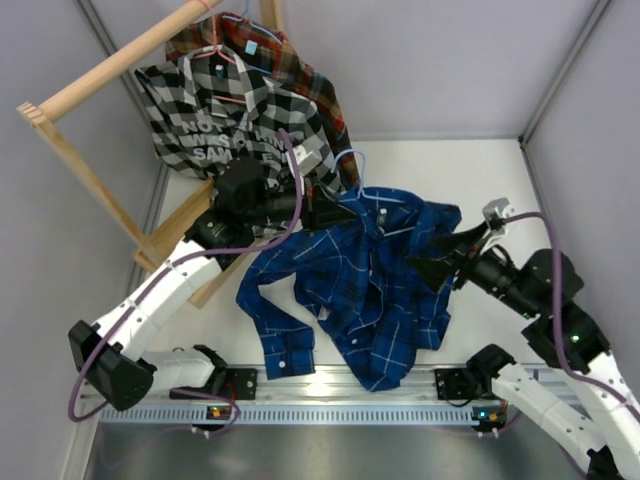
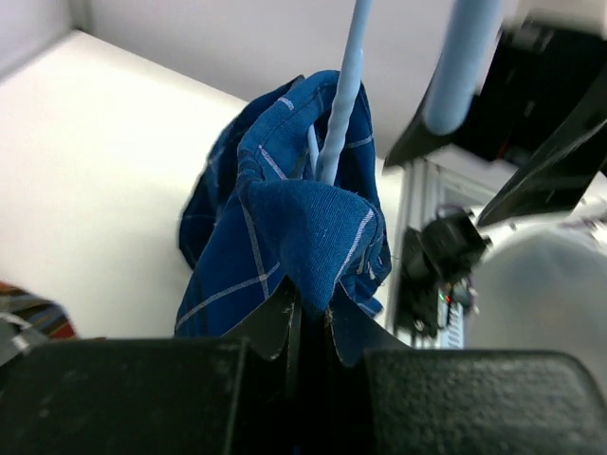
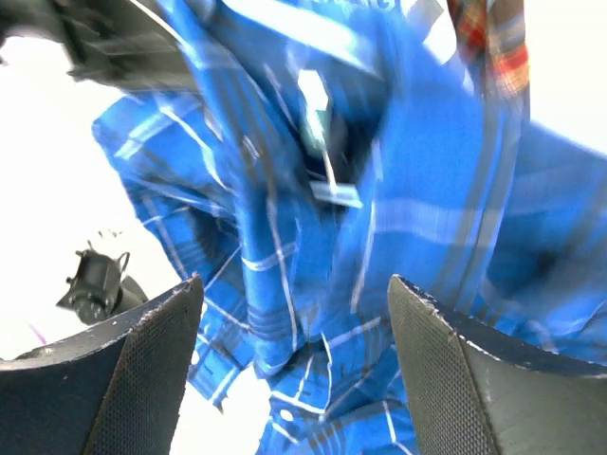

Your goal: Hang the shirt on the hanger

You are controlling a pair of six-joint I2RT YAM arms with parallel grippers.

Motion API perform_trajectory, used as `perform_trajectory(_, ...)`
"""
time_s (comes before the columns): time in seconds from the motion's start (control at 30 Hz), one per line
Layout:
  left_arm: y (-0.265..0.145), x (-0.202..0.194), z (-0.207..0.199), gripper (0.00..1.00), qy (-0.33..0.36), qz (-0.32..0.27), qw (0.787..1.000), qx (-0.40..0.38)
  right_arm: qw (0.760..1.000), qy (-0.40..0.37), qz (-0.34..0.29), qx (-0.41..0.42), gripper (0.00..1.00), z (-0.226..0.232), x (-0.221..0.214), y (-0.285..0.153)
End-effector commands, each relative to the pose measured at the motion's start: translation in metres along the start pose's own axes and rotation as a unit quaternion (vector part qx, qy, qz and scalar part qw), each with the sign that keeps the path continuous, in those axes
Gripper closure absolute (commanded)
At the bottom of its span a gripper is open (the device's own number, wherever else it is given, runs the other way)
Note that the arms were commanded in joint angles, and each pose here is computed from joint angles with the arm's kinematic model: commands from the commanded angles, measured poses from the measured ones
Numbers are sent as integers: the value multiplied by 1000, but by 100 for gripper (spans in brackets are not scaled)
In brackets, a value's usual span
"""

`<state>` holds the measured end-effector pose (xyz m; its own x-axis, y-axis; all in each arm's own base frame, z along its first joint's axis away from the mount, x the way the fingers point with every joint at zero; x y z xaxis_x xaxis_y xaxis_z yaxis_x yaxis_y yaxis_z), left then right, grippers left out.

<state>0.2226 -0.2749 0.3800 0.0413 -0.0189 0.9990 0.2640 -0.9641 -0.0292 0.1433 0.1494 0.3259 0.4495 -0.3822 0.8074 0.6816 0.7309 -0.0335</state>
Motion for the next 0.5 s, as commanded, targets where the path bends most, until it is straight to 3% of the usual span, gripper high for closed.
perform_trajectory(0.0, 4, 3, -21, 100, 37, -6, 993, -113, 997, -76, 11, 16, 24, 27, 28, -25)
perform_trajectory(0.1, 13, -7, -37, 100, 33, 4, 983, -179, 992, -117, 27, 43, 23, 47, 48, -25)
perform_trajectory(0.13, 14, -7, -57, 100, 36, 2, 971, -235, 991, -114, 48, 48, 24, 48, 48, -14)
perform_trajectory(0.27, 20, -12, -93, 100, 59, -5, 939, -338, 979, -110, 106, 135, 28, 73, 45, 2)
perform_trajectory(0.37, 20, -12, -103, 100, 64, -10, 926, -372, 971, -112, 120, 174, 31, 79, 42, 12)
perform_trajectory(0.47, 23, -15, -102, 100, 61, -7, 926, -373, 963, -115, 124, 212, 38, 87, 42, 12)
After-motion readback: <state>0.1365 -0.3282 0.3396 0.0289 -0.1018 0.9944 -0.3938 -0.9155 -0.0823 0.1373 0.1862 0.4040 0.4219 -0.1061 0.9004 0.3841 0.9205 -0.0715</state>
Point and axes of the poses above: each gripper's point midway between its finger pads, its own y axis out along the fingers, its own z axis along the line the jaws close on, x = y × z, the point moved 4 cm from there along -y, back along the fingers, and after that the axes turned 15 degrees about y, right-handed, at the moved point
